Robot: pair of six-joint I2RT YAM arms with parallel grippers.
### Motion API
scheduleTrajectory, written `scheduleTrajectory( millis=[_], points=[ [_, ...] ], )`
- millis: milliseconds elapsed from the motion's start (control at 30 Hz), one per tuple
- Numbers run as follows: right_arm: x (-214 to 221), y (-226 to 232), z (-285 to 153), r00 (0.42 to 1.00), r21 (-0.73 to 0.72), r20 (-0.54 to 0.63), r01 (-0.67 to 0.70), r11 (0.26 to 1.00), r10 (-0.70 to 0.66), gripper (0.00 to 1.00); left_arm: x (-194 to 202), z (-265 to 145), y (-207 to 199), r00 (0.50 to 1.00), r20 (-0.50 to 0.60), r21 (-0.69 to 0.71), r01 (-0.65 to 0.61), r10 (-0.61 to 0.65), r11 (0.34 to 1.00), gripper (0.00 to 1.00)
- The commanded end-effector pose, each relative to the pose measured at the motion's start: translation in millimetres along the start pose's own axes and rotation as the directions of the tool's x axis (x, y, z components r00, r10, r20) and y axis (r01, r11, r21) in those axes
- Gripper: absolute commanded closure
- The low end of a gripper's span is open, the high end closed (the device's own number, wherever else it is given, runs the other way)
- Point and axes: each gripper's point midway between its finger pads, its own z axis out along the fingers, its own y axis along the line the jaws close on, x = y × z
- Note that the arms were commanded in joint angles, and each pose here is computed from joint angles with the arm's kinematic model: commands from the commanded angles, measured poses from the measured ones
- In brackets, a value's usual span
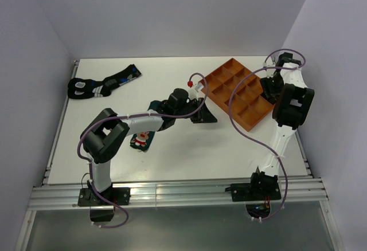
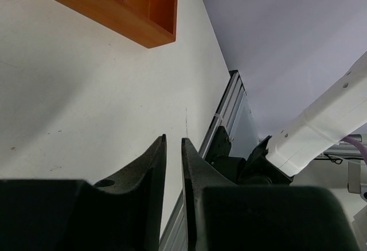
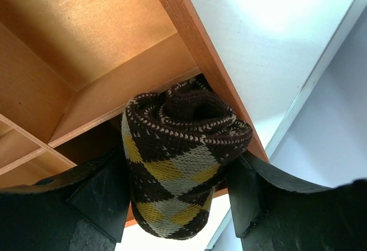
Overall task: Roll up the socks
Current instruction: Place the sock in the storage box.
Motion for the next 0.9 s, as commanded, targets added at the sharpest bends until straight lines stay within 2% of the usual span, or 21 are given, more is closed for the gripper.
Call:
scheduleTrajectory(
  millis=[0, 333, 867],
  points=[
    [-3, -2, -23, 0.999, 0.013, 0.034, -0.02, 1.0, 0.019, 0.32, -13, 4, -21, 0.999, 0.028, 0.07, -0.039, 0.037, 0.997, 0.78],
    [12, -11, -10, 1.0, 0.07, -0.025, -0.004, 0.998, 0.006, 0.27, -11, 6, -17, 0.999, 0.021, 0.067, -0.034, 0.033, 0.997, 0.78],
    [12, -5, -13, 0.998, 0.049, 0.011, 0.058, 0.997, -0.058, 0.21, -11, 6, -18, 0.999, 0.019, 0.076, -0.038, 0.036, 0.996, 0.78]
  ],
)
